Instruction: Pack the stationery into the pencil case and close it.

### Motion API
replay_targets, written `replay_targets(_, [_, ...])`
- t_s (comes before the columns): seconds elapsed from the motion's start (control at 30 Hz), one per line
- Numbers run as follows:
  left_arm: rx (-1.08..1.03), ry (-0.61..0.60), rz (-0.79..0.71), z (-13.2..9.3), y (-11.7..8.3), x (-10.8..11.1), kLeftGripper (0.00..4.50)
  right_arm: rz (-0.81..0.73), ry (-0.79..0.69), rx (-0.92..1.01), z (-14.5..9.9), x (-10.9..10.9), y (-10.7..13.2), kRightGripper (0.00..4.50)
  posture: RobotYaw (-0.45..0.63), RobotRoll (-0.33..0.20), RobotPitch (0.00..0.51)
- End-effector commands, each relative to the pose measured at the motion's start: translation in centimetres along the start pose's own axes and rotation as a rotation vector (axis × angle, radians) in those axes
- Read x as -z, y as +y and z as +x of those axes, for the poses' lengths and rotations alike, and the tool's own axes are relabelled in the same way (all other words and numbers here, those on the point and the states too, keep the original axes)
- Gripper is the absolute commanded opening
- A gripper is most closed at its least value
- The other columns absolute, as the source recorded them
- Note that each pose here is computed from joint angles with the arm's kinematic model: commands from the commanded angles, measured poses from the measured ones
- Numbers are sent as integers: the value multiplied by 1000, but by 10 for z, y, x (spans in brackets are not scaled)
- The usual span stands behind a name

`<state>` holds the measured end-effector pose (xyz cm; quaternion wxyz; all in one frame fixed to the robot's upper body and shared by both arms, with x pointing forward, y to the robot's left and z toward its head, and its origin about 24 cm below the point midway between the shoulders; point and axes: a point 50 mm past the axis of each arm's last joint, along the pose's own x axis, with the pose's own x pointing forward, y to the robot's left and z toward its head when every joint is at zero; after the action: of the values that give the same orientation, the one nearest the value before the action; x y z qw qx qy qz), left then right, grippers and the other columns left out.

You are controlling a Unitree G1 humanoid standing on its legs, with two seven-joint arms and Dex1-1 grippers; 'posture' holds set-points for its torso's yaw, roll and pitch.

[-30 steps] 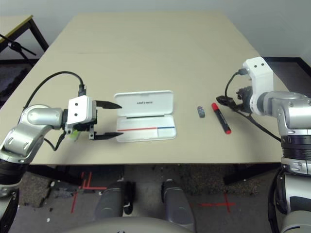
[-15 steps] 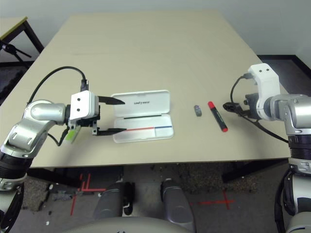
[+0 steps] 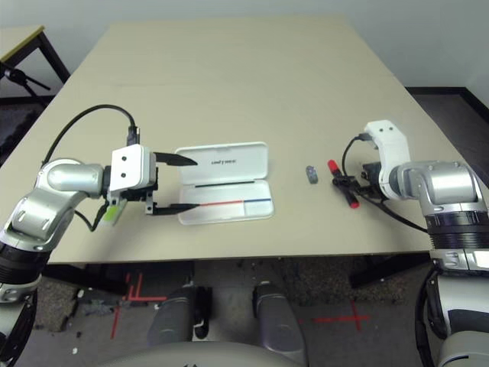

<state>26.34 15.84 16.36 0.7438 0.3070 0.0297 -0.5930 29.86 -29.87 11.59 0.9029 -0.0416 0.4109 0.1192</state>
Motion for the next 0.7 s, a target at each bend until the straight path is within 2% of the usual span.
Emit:
replay_targets(0.03, [-7, 16, 6, -2, -2, 2, 4480, 3, 33, 14, 8, 5, -1, 4500, -11, 0, 78])
replay_targets(0.07, [-8, 17, 6, -2, -2, 2, 4480, 4, 33, 18, 9, 5, -1, 4500, -9, 0, 79])
replay_targets(0.17, [-8, 19, 7, -1, -3, 2, 4500, 7, 33, 28, 11, 6, -3, 3866, -9, 0, 78])
replay_targets(0.3, [-7, 19, 7, -1, -3, 2, 4500, 5, 25, 47, 11, 6, -6, 2424, -9, 0, 78])
replay_targets(0.47, [-4, 20, 10, -1, -3, 1, 4500, -21, 1, 78, -2, -2, -18, 558, -16, 0, 75])
replay_targets(0.53, [-3, 20, 11, -1, -3, 1, 4500, -50, -22, 83, -8, -8, -22, 475, -18, 0, 75])
replay_targets(0.7, [1, 27, 14, -1, -2, 1, 4500, -255, -127, 23, -28, -28, -24, 475, -22, 0, 73])
